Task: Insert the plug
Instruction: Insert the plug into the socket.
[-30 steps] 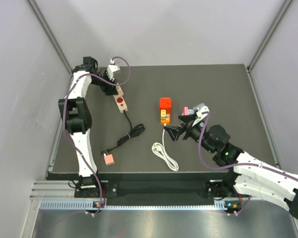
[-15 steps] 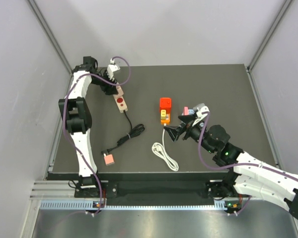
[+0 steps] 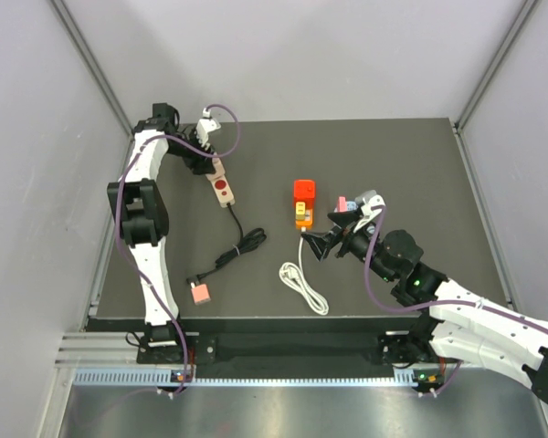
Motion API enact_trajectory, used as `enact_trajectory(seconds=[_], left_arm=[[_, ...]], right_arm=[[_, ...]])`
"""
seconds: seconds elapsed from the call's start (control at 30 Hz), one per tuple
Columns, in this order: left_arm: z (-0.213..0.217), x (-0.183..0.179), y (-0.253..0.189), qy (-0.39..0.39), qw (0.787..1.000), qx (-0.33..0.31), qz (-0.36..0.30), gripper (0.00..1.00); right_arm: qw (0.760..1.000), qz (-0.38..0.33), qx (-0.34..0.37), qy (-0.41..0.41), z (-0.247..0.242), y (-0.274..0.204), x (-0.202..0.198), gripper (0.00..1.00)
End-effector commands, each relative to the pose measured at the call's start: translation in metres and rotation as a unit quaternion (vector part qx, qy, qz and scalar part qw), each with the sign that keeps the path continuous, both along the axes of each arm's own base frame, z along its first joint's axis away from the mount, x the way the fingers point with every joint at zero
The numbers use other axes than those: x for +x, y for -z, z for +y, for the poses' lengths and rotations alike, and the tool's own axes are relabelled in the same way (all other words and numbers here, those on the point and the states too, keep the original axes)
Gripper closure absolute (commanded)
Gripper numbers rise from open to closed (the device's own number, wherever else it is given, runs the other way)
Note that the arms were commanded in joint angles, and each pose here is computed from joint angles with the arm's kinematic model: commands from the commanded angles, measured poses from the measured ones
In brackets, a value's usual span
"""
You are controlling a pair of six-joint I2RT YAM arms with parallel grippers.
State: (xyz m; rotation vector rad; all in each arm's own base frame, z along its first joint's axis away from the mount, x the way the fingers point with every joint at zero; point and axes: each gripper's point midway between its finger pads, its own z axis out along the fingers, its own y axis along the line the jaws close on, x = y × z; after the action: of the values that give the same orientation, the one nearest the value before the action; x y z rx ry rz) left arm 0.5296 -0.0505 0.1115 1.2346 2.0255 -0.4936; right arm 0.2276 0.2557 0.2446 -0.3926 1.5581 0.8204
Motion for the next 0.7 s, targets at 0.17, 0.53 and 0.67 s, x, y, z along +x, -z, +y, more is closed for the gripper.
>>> enact_trajectory(seconds=[0.17, 0.53, 0.67], left_arm=[[0.005, 0.017, -0.022, 0.016, 0.998, 0.003, -0.057, 1.0], [-0.001, 0.02, -0.019, 0.045, 0.995, -0.007, -0.084, 1.0], [0.001, 0.019, -0.013, 0.044, 0.996, -0.003, -0.08, 1.0]], right_arm=[[0.999, -0.026, 0.027, 0.01, -0.004, -0.025, 0.004, 0.0], [0.999, -0.026, 0.028, 0.012, -0.004, -0.025, 0.004, 0.0], [0.999, -0.026, 0.026, 0.01, -0.004, -0.024, 0.004, 0.0]])
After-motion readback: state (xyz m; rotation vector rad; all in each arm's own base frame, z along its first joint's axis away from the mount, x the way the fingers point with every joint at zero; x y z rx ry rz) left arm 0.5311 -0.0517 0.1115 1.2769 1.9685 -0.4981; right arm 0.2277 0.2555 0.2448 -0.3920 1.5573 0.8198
